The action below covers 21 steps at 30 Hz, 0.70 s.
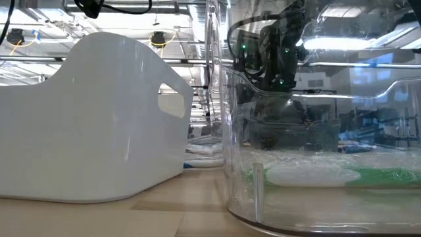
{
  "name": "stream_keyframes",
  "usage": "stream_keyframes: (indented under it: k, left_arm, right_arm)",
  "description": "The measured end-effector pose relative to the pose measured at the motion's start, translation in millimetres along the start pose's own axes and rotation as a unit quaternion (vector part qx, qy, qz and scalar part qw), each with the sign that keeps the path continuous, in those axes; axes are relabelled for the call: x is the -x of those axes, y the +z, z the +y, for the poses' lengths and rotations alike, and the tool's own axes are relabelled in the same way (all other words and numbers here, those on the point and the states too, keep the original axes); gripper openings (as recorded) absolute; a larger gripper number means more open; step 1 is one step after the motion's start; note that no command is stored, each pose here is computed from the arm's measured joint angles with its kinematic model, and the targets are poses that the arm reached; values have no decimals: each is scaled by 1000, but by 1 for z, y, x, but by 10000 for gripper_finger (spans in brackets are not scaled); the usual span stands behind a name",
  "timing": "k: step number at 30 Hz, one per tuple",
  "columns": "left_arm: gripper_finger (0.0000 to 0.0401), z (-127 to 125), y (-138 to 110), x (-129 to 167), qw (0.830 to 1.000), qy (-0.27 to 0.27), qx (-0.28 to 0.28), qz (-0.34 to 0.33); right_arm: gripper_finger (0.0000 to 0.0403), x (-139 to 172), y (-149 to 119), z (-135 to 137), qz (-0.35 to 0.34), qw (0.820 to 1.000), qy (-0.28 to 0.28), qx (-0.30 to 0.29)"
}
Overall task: Pick & Place Toothbrushes
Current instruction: Put the orange toothbrush into the white bin
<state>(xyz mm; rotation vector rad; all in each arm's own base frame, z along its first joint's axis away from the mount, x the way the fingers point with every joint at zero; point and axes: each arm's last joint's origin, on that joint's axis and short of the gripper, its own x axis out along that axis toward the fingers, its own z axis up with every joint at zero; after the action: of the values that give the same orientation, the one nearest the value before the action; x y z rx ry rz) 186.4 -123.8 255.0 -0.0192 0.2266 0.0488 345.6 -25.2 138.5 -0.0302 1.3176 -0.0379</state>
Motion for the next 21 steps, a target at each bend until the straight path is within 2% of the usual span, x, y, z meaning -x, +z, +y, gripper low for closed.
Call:
stream_keyframes:
  k: [7, 15, 21]
  left_arm:
    - [131, 0, 0, 0, 1000, -1, 0, 0]
    - [131, 0, 0, 0, 1000, -1, 0, 0]
    - [131, 0, 0, 0, 1000, -1, 0, 0]
  right_arm:
    - [1, 0, 1, 13, 0, 1000, 0, 17]
    - [0, 4, 0, 27, 3, 999, -29, 42]
    - [0, 16, 12, 31, -2, 998, -41, 57]
